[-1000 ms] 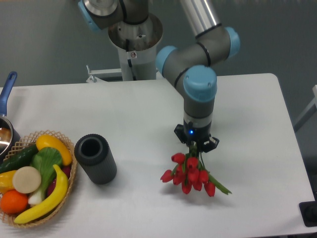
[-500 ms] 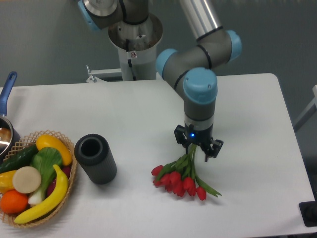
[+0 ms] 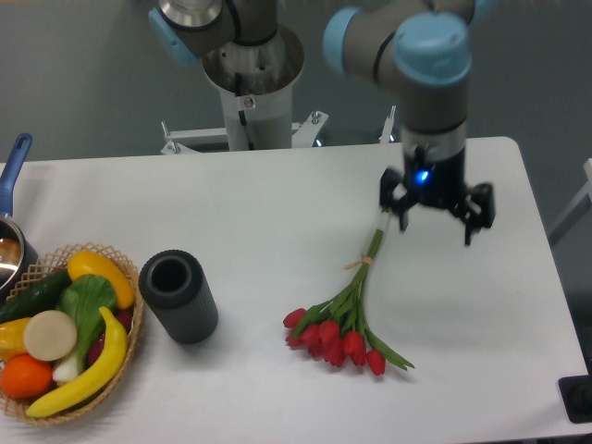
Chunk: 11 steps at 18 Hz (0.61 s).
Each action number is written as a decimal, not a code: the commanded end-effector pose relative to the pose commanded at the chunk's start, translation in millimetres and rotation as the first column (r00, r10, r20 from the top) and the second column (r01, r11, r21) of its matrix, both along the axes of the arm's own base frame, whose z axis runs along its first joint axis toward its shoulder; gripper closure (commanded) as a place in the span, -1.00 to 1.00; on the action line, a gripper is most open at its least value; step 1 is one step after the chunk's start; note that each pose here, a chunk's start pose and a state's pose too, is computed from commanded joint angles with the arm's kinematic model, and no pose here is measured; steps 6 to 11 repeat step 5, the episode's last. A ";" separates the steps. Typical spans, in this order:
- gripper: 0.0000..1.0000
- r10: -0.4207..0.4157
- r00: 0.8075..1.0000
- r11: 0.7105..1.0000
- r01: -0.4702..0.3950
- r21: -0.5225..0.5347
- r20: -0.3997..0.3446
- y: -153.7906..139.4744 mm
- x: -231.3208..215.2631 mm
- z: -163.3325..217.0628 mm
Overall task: Place the flowers on the table
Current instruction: 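Open the gripper and lift it up away from the tulips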
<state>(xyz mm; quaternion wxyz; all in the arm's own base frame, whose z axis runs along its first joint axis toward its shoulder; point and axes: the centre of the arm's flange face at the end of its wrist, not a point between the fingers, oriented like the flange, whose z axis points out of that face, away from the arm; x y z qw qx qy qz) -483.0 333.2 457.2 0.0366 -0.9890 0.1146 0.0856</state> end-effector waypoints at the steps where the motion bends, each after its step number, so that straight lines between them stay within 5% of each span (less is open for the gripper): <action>1: -1.00 -0.024 1.000 1.000 0.024 -0.011 0.013 -10.7 -0.7 6.6; 5: -1.00 -0.127 0.991 0.992 0.127 -0.007 0.041 -42.7 -4.6 13.6; 11: -1.00 -0.127 0.991 0.992 0.127 -0.007 0.041 -42.7 -4.6 13.6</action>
